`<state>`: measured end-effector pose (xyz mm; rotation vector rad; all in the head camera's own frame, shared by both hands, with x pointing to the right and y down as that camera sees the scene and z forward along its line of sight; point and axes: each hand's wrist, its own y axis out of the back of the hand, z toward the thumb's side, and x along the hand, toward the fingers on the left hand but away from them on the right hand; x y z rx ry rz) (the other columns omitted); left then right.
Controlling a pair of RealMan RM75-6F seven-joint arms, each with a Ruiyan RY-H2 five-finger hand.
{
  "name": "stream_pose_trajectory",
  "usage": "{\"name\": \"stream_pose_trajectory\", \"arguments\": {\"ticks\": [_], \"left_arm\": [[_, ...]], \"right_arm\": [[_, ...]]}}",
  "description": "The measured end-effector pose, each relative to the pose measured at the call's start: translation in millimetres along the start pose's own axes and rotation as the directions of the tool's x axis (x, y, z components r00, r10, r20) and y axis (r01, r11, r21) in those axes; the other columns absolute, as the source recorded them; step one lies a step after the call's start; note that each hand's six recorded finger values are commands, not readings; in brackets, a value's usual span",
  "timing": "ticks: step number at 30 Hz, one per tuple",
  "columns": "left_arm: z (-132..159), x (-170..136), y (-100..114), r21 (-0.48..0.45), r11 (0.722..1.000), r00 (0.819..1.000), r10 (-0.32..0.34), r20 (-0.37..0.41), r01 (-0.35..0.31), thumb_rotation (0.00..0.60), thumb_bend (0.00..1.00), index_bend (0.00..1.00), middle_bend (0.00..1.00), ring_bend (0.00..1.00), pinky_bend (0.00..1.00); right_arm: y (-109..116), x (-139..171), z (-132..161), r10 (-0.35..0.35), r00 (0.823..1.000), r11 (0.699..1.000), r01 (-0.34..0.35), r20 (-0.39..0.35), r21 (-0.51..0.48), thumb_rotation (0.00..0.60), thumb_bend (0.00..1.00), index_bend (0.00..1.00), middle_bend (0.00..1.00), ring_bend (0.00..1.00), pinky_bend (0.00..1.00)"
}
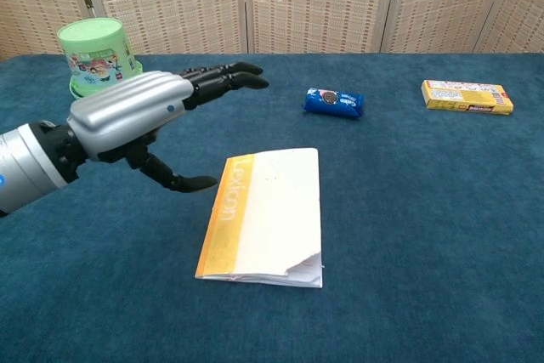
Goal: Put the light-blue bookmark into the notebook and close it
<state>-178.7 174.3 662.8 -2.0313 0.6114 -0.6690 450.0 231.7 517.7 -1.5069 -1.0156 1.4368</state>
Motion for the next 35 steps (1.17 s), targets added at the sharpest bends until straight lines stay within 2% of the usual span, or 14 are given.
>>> {"name": "stream_pose_trajectory", "arguments": {"ticks": [5, 9, 12, 15, 16, 19, 22, 25, 26, 29, 31, 35], "left_arm": [[-25.5, -11.2, 10.0, 0.019, 1.0, 0.993, -0.004, -0.117, 0.006, 0.6, 0.27, 0.05, 0.0, 0.0, 0.11], [-54.0, -33.1, 22.0, 0.009, 1.0, 0.967, -0.019, -0.254, 0.022, 0.6, 0.27, 0.06, 0.0, 0.0, 0.11], [-80.0, -57.8, 33.8, -0.012, 0.999, 0.927, -0.034, -0.375, 0.032, 0.6, 0.27, 0.06, 0.0, 0.0, 0.11], [-106.1, -90.0, 46.7, -0.026, 0.999, 0.868, -0.041, -0.495, 0.032, 0.6, 0.27, 0.06, 0.0, 0.0, 0.11], [-115.5, -103.4, 51.3, -0.029, 0.999, 0.842, -0.042, -0.538, 0.031, 0.6, 0.27, 0.06, 0.0, 0.0, 0.11], [-132.7, -135.4, 58.8, -0.036, 0.999, 0.777, -0.038, -0.628, 0.02, 0.6, 0.27, 0.07, 0.0, 0.0, 0.11], [-140.1, -162.2, 62.4, -0.041, 0.999, 0.724, -0.028, -0.689, -0.001, 0.6, 0.27, 0.07, 0.0, 0.0, 0.11], [-140.7, -181.5, 65.4, -0.033, 0.999, 0.69, -0.009, -0.724, -0.021, 0.6, 0.27, 0.08, 0.0, 0.0, 0.11], [-140.5, -183.4, 65.8, -0.031, 0.999, 0.686, -0.006, -0.727, -0.024, 0.6, 0.27, 0.08, 0.0, 0.0, 0.11], [-134.6, -201.6, 69.2, -0.015, 0.999, 0.661, 0.022, -0.75, -0.05, 0.6, 0.27, 0.08, 0.0, 0.0, 0.11], [-126.6, -215.3, 70.4, -0.004, 0.998, 0.647, 0.036, -0.762, -0.06, 0.6, 0.27, 0.08, 0.0, 0.0, 0.11], [-111.1, -234.6, 73.6, 0.019, 0.997, 0.633, 0.066, -0.771, -0.08, 0.6, 0.27, 0.09, 0.0, 0.0, 0.11]], "right_arm": [[-1.0, -0.9, -2.2, 0.01, 1.0, 1.0, -0.01, 0.0, 0.011, 0.6, 0.14, 0.04, 0.06, 0.0, 0.0], [-3.1, -3.7, -3.7, 0.022, 1.0, 1.0, -0.022, -0.008, 0.022, 0.6, 0.16, 0.04, 0.06, 0.0, 0.0], [-3.4, -7.2, -2.5, 0.022, 0.999, 0.999, -0.022, -0.028, 0.03, 0.6, 0.17, 0.04, 0.06, 0.0, 0.0], [-5.0, -9.9, -1.4, 0.024, 0.999, 1.0, -0.023, -0.037, 0.021, 0.6, 0.17, 0.04, 0.06, 0.0, 0.0], [-6.3, -10.8, -0.9, 0.027, 0.999, 0.999, -0.026, -0.04, 0.018, 0.6, 0.17, 0.04, 0.06, 0.0, 0.0], [-9.9, -13.0, 0.8, 0.037, 0.998, 0.999, -0.037, -0.05, 0.011, 0.6, 0.17, 0.04, 0.06, 0.0, 0.0], [-13.0, -15.9, 3.2, 0.045, 0.997, 0.999, -0.044, -0.062, 0.011, 0.6, 0.17, 0.04, 0.06, 0.0, 0.0], [-16.1, -18.0, 6.0, 0.049, 0.996, 0.999, -0.049, -0.07, 0.009, 0.6, 0.17, 0.04, 0.06, 0.0, 0.0], [-17.2, -18.4, 6.8, 0.053, 0.996, 0.999, -0.052, -0.073, 0.007, 0.6, 0.17, 0.04, 0.07, 0.0, 0.0], [-19.9, -19.5, 9.9, 0.06, 0.994, 0.998, -0.06, -0.088, -0.002, 0.6, 0.17, 0.04, 0.08, 0.0, 0.0], [-21.0, -20.0, 11.2, 0.061, 0.994, 0.998, -0.062, -0.095, -0.011, 0.6, 0.17, 0.04, 0.08, 0.0, 0.0], [-23.1, -20.6, 14.4, 0.068, 0.992, 0.997, -0.072, -0.108, -0.033, 0.6, 0.17, 0.04, 0.08, 0.0, 0.0]]}}
